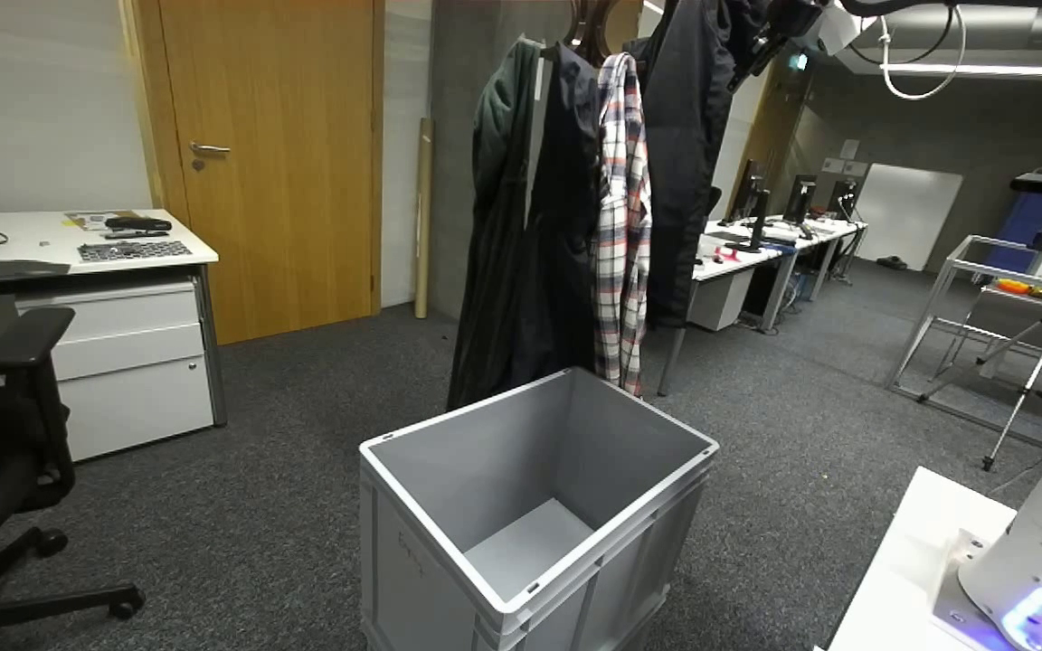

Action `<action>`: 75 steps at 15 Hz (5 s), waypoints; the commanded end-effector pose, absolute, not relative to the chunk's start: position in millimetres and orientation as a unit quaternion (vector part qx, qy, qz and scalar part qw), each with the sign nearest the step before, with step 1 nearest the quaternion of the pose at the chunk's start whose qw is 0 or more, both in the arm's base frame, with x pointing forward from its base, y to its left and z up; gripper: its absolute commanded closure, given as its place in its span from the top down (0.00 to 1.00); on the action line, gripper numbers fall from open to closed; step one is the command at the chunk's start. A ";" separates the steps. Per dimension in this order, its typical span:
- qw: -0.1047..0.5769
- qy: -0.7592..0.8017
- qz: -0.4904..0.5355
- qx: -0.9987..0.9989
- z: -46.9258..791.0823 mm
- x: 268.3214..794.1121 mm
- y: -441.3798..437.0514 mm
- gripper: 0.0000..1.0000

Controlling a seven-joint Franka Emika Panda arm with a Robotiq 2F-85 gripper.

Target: Put the flannel shirt inside the grey container.

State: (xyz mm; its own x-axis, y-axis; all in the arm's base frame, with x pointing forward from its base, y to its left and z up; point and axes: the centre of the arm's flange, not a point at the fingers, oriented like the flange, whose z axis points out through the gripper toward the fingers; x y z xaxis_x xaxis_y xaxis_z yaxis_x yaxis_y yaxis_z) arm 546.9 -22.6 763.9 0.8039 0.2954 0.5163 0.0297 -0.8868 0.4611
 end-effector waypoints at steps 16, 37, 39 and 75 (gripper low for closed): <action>0.178 0.017 0.402 0.898 797.9 648.0 4.0 1.00; 0.155 0.028 0.469 0.869 738.3 658.9 8.6 1.00; 0.150 0.030 0.482 0.863 730.0 658.6 8.2 1.00; 0.134 0.044 0.542 0.829 681.0 680.9 -6.0 0.14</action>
State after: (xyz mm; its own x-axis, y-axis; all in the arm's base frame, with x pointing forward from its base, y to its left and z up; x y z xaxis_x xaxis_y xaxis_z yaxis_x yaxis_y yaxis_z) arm 689.6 -0.6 680.9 0.4416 0.2021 0.8741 -0.0710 -0.9634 0.2587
